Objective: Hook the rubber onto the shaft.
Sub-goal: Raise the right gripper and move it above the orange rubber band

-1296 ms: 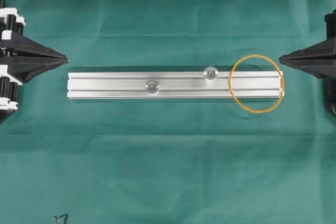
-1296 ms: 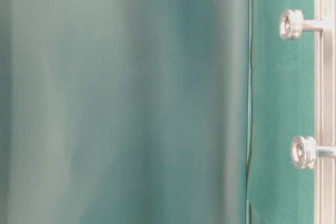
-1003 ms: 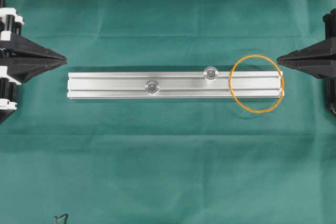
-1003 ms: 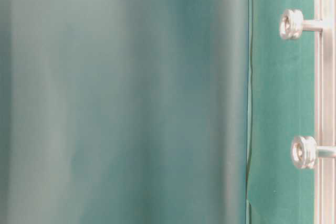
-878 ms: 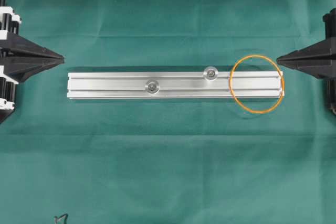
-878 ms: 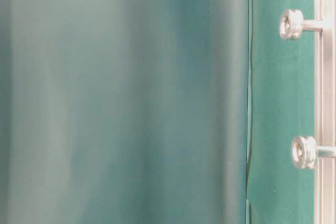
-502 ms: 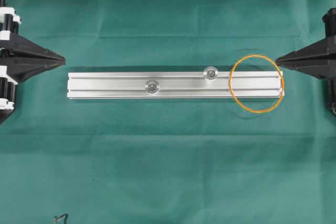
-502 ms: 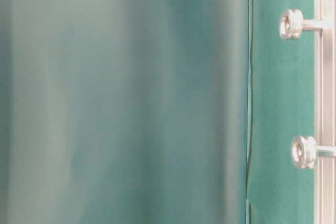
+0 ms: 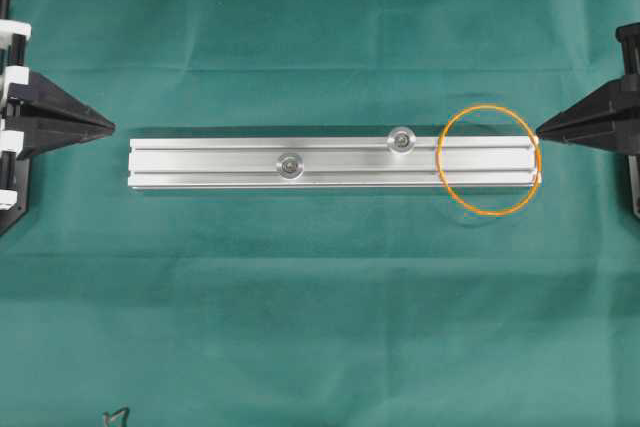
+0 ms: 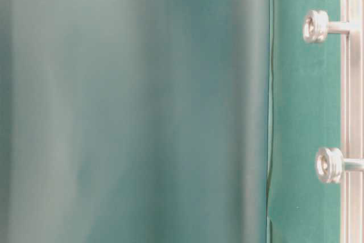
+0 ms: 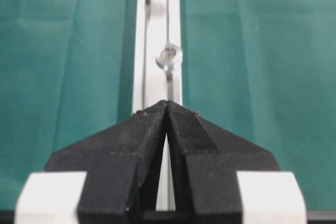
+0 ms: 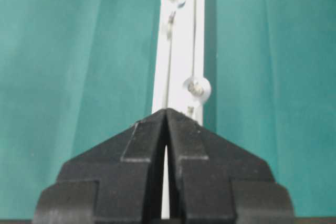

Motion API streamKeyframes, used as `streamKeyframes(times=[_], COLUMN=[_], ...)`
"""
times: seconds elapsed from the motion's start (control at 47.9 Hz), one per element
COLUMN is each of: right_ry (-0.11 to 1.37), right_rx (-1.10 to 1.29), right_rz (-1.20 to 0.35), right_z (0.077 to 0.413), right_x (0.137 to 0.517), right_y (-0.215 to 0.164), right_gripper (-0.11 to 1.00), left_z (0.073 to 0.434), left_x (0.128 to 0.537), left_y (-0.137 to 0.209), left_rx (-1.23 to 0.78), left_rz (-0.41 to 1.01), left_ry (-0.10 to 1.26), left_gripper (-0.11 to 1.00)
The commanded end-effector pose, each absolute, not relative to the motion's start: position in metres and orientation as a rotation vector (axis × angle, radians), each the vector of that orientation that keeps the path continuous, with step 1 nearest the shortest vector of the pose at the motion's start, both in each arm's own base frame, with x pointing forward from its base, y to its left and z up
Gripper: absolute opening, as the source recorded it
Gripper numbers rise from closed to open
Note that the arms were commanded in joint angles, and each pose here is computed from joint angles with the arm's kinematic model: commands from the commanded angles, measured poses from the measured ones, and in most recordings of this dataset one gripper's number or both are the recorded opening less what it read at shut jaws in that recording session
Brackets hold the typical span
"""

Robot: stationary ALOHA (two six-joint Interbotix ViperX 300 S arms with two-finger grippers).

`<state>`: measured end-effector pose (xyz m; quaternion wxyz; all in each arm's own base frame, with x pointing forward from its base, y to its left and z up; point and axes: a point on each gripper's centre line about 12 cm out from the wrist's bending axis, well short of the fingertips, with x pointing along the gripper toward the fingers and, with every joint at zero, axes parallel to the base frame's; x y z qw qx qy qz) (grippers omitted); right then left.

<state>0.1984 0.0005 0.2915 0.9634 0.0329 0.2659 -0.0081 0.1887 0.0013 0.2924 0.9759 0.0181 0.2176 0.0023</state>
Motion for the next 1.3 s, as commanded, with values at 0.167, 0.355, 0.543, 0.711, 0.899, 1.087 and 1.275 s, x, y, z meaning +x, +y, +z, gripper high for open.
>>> streamKeyframes(times=[0.167, 0.355, 0.543, 0.711, 0.899, 1.087, 1.275], right_ry=[0.525, 0.531, 0.577, 0.748, 1.009, 1.193, 1.261], right_rx=[0.069, 0.069, 0.075, 0.115, 0.136, 0.136, 0.137], right_rz=[-0.014, -0.015, -0.017, -0.04, -0.071, -0.088, -0.097], right_z=[0.301, 0.3, 0.298, 0.292, 0.287, 0.287, 0.282], right_x=[0.201, 0.201, 0.199, 0.192, 0.181, 0.173, 0.171], right_y=[0.001, 0.001, 0.001, 0.001, 0.001, 0.001, 0.001], right_gripper=[0.03, 0.03, 0.03, 0.03, 0.03, 0.03, 0.03], left_z=[0.304, 0.304, 0.305, 0.305, 0.306, 0.306, 0.306], left_x=[0.192, 0.193, 0.193, 0.193, 0.193, 0.193, 0.193], left_y=[0.002, 0.002, 0.002, 0.002, 0.002, 0.002, 0.002], left_rx=[0.038, 0.039, 0.038, 0.037, 0.038, 0.038, 0.038], left_rz=[0.008, 0.009, 0.008, 0.009, 0.008, 0.008, 0.008], left_ry=[0.417, 0.417, 0.414, 0.414, 0.414, 0.416, 0.417], left_gripper=[0.02, 0.02, 0.02, 0.02, 0.02, 0.02, 0.02])
